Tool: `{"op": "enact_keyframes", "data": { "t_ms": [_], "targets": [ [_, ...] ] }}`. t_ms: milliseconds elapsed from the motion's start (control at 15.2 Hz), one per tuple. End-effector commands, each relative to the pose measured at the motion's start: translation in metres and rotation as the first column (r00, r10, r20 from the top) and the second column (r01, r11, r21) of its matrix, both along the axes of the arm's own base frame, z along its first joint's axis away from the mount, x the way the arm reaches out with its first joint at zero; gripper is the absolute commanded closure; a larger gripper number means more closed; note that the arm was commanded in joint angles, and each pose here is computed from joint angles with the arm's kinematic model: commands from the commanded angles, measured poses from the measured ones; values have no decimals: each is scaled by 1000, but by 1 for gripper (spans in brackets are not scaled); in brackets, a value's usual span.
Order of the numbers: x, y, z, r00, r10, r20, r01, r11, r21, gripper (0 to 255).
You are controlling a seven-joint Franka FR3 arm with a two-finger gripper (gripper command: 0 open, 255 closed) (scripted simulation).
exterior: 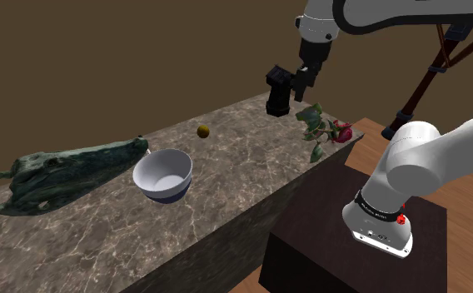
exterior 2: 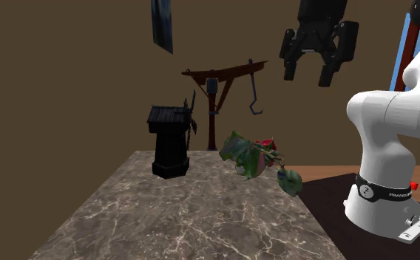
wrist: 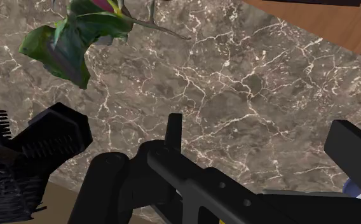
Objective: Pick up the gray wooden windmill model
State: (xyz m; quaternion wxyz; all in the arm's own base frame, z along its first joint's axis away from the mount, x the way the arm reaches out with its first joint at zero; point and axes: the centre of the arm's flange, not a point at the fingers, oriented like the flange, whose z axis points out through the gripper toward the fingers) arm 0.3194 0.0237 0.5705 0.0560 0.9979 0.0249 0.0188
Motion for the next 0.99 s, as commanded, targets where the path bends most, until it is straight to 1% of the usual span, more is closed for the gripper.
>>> {"op": "enact_keyframes", "data": {
  "t_ms": [0, 66, 198, 330, 462, 528, 660, 792, 924],
  "targets": [
    [0, 0, 0, 1000, 0, 0, 0, 1000, 0, 0],
    [-3, -16, 0, 999, 43, 12, -43, 999, 13, 0],
    [-5, -47, -2, 991, 129, 37, -130, 991, 37, 0],
    [-6, -78, -5, 975, 212, 64, -216, 975, 58, 0],
    [-3, -109, -8, 951, 294, 92, -301, 951, 77, 0],
    [-1, -125, -10, 937, 333, 107, -343, 936, 86, 0],
    [6, -155, -14, 902, 410, 138, -424, 900, 101, 0],
    [15, -185, -19, 860, 482, 169, -503, 857, 113, 0],
    [27, -213, -24, 811, 549, 202, -577, 807, 122, 0]
  ]
}}
